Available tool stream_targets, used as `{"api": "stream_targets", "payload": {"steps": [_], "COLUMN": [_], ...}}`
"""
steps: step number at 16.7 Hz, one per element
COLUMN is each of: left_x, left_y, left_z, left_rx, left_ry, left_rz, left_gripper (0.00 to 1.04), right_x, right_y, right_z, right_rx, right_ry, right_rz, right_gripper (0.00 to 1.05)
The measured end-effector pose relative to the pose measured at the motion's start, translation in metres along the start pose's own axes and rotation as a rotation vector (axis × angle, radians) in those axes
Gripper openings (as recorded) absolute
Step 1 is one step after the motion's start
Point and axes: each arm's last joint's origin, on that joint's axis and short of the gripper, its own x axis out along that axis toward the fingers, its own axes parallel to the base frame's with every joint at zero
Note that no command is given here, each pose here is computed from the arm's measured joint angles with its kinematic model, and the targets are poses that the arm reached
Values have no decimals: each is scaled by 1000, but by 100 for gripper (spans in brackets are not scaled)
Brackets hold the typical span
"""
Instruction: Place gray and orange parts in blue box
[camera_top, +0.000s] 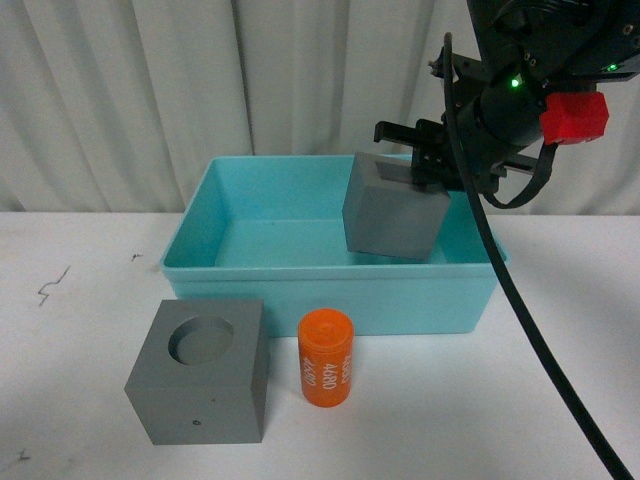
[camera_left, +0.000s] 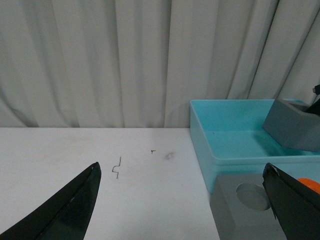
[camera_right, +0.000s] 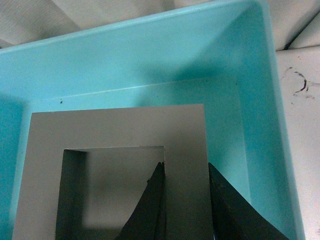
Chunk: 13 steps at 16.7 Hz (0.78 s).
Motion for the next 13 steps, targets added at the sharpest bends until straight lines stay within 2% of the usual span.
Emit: {"api": "stream_targets", "payload": {"steps": [1, 5, 7, 9, 12, 13], "left_x": [0, 0, 0, 0, 0, 0], "left_y": [0, 0, 0, 0, 0, 0], "left_z": [0, 0, 0, 0, 0, 0], "left_rx": [0, 0, 0, 0, 0, 0], "left_ry": [0, 0, 0, 0, 0, 0], "left_rz": [0, 0, 0, 0, 0, 0], "left_gripper": [98, 98, 98, 98, 98, 98], "right_x": [2, -2, -17, -50, -114, -141], "right_y": [0, 1, 1, 4, 14, 21], "right_z": [1, 6, 11, 24, 28, 19], "right_rx": [0, 5, 27, 41, 14, -36], "right_ry": [8, -28, -71, -178, -357, -532], "right_rz": [-8, -15, 6, 72, 203, 194], "right_gripper": [20, 61, 81, 100, 98, 93]}}
